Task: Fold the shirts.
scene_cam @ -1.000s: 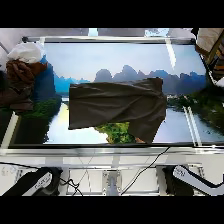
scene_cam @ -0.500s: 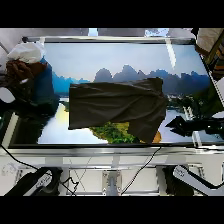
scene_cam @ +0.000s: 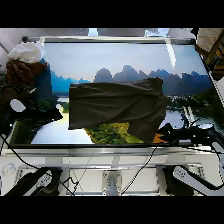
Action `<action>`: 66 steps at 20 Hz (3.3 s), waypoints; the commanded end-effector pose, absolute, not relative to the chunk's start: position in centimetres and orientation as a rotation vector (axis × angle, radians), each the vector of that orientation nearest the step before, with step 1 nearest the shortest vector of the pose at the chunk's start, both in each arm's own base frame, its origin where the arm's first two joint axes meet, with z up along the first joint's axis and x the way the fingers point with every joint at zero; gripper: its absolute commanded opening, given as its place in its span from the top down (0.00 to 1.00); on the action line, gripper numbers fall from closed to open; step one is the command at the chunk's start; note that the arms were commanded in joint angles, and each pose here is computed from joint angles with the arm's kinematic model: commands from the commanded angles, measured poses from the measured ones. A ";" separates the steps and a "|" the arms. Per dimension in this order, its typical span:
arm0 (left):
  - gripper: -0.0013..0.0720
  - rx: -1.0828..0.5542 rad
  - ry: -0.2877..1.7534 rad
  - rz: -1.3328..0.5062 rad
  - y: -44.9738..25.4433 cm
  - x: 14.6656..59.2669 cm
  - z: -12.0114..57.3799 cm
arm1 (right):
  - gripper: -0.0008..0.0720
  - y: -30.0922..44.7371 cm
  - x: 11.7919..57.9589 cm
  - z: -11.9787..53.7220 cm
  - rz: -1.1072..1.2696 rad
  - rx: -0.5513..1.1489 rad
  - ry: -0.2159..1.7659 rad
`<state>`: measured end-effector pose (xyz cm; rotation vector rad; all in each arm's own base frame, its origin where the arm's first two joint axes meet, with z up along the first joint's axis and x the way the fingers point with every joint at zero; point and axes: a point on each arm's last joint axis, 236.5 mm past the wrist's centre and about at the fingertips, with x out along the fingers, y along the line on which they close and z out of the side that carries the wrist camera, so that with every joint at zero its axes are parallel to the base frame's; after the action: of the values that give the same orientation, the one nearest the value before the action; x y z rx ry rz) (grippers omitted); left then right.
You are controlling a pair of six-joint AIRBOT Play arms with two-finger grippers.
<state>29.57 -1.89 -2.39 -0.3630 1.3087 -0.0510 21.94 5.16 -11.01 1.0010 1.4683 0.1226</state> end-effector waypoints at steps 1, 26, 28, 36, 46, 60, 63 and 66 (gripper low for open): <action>0.24 -0.369 1.292 -0.048 -1.9 29.9 -2.4 | 0.36 6.7 23.8 -12.8 0.092 0.925 1.414; 0.45 -0.831 1.141 0.111 -4.5 29.8 -9.9 | 0.95 7.0 25.7 -14.0 0.060 0.797 1.348; 0.50 -0.839 1.143 0.117 -4.5 29.9 -10.1 | 0.95 6.9 26.0 -13.9 0.051 0.808 1.333; 0.71 -0.933 1.231 0.068 -6.8 29.3 -12.0 | 0.95 6.8 26.1 -13.9 0.046 0.805 1.327; 0.97 -1.069 1.085 -0.401 -13.6 32.4 -3.2 | 0.95 8.3 32.4 -5.0 0.258 0.773 1.111; 0.97 -0.814 0.726 -0.459 -8.2 40.8 12.5 | 0.95 1.5 42.6 11.0 0.137 0.559 0.553; 0.97 -0.799 0.670 -0.366 -6.2 42.5 12.1 | 0.95 -1.5 44.6 12.3 0.024 0.585 0.431; 0.97 -0.821 0.681 -0.303 -4.9 44.0 9.9 | 0.95 -2.5 46.2 10.1 -0.035 0.618 0.432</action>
<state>42.43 -6.76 11.28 -0.8187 0.6978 -0.3808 44.43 -0.35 10.58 0.5972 0.4944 0.0560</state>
